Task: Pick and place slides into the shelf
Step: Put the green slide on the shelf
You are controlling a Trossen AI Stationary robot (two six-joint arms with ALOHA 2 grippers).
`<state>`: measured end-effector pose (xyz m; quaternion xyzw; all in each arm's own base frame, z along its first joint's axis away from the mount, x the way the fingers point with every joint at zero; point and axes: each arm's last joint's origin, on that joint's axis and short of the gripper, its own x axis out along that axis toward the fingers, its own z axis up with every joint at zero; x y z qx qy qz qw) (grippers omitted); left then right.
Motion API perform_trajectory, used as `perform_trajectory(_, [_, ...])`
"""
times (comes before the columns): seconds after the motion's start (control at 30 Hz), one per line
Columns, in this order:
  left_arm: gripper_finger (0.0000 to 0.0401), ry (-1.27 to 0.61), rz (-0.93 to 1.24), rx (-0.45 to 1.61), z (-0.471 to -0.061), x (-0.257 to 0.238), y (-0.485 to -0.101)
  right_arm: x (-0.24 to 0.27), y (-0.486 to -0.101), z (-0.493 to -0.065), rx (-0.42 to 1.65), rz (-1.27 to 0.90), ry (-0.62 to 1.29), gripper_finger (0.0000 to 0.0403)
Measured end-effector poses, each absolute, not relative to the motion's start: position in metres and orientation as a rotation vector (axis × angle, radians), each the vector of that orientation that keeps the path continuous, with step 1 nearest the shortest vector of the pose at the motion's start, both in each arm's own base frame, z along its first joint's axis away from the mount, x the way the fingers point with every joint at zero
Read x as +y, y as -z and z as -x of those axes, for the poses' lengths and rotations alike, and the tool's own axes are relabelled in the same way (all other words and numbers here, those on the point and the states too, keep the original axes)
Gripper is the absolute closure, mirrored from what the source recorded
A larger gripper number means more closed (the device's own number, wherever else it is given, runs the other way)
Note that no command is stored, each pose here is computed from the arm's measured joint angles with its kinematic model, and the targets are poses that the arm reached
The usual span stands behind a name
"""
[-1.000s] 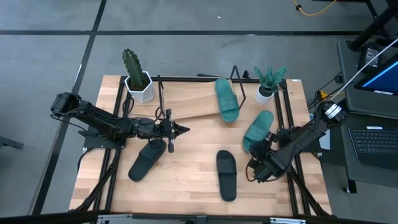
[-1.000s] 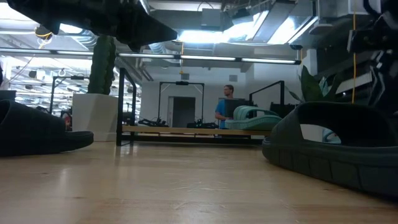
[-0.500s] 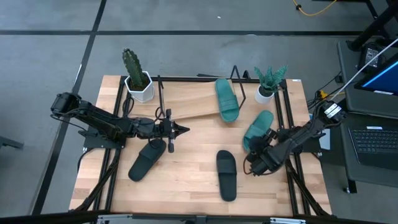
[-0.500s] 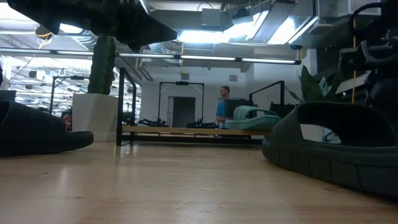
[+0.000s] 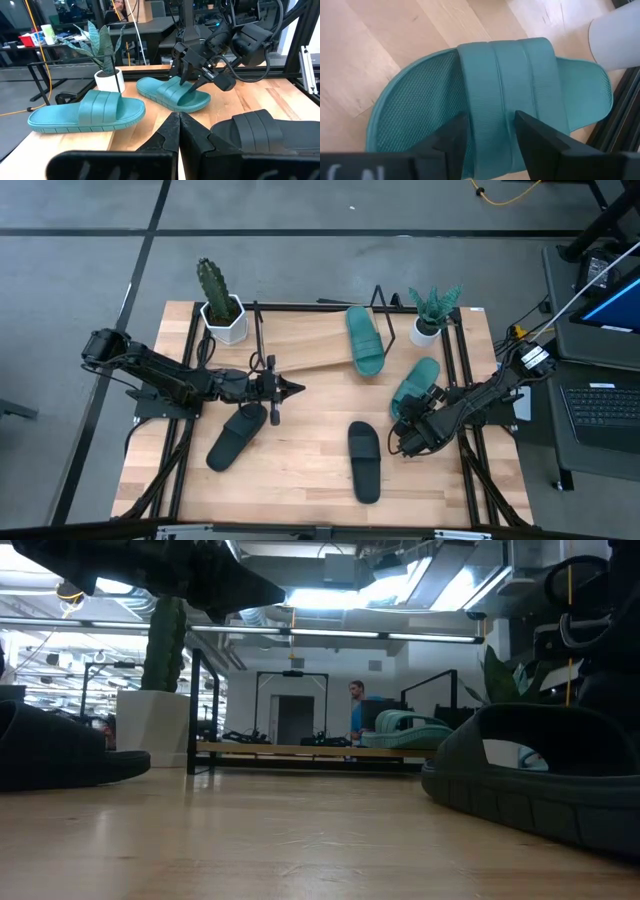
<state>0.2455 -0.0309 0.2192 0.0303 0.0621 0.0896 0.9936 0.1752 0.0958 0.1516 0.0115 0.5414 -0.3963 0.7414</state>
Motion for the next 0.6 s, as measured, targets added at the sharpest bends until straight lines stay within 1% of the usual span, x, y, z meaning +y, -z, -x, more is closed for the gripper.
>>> perform_trajectory(0.3, [0.0401, -0.182, -0.027, 0.102, -0.2457, -0.0309, -0.2212, 0.0953, -0.1518, -0.1748, 1.190, -0.024, 0.875, 0.0241])
perform_trajectory(0.37, [0.0401, -0.181, -0.026, 0.099, -0.2457, -0.0310, -0.2215, 0.0954, -0.1518, -0.1747, 1.190, -0.024, 0.875, 0.0247])
perform_trajectory(0.47, [0.0401, -0.181, -0.027, 0.099, -0.2458, -0.0309, -0.2215, 0.0954, -0.1518, -0.1747, 1.189, -0.024, 0.875, 0.0273])
perform_trajectory(0.6, [0.0401, -0.182, -0.028, 0.099, -0.2458, -0.0309, -0.2215, 0.0958, -0.1514, -0.1754, 1.186, -0.033, 0.871, 0.0333])
